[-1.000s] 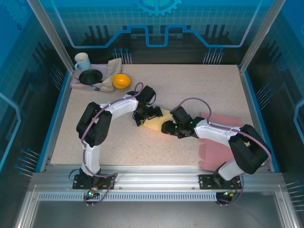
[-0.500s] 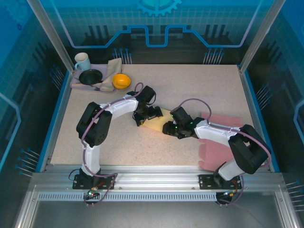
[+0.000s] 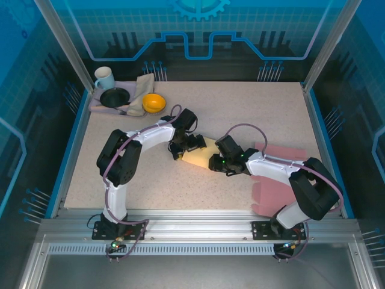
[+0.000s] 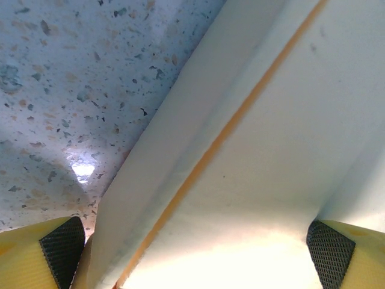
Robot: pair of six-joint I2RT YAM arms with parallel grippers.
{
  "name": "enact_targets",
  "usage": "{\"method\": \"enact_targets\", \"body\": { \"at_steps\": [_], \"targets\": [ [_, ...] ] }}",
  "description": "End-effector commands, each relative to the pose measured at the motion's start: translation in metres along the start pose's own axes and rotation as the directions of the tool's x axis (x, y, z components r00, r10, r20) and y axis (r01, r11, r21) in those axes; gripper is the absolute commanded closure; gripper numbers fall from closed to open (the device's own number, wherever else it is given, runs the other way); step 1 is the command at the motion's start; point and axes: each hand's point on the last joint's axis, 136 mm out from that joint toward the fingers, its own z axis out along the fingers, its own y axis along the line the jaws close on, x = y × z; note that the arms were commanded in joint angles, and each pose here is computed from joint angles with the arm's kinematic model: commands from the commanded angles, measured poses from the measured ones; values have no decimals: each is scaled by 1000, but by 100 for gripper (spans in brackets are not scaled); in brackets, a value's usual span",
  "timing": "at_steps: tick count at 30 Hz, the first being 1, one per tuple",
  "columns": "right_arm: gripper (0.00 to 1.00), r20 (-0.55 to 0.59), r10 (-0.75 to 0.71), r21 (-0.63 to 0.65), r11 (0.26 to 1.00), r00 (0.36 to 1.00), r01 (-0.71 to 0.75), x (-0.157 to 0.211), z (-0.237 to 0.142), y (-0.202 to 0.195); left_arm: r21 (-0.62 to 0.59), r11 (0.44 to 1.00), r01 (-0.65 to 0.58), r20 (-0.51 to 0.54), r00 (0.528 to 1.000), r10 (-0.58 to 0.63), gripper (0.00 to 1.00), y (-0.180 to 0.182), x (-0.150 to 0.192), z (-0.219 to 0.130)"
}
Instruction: Fold the paper box
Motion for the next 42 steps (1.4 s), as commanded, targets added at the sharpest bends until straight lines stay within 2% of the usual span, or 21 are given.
{"method": "enact_targets", "body": {
  "at_steps": [1,9,17,22,30,37,42],
  "targets": [
    [69,5,-53,57,997,999,53,-1,1,-5,-123,992,32,-27,999,-36,1,31,10,19],
    [69,18,-111,76,991,994,109,-2,5,-10,-129,991,34,-30,999,-38,1,33,10,21],
    [70,39,-255,61,966,966,253,-8,9,-4,-140,989,39,-38,998,-45,1,36,12,26],
    [73,70,-374,37,927,925,372,-14,9,5,-142,989,40,-42,998,-46,1,36,11,27],
    [75,126,-543,102,839,830,534,-12,13,-2,-154,987,41,-53,997,-50,1,39,12,31],
    [73,210,-596,187,803,775,566,-13,18,-14,-160,986,35,-61,997,-45,1,40,14,33],
    [75,283,-612,183,790,739,585,-17,20,-9,-165,986,33,-69,997,-45,1,43,16,35]
  ]
}}
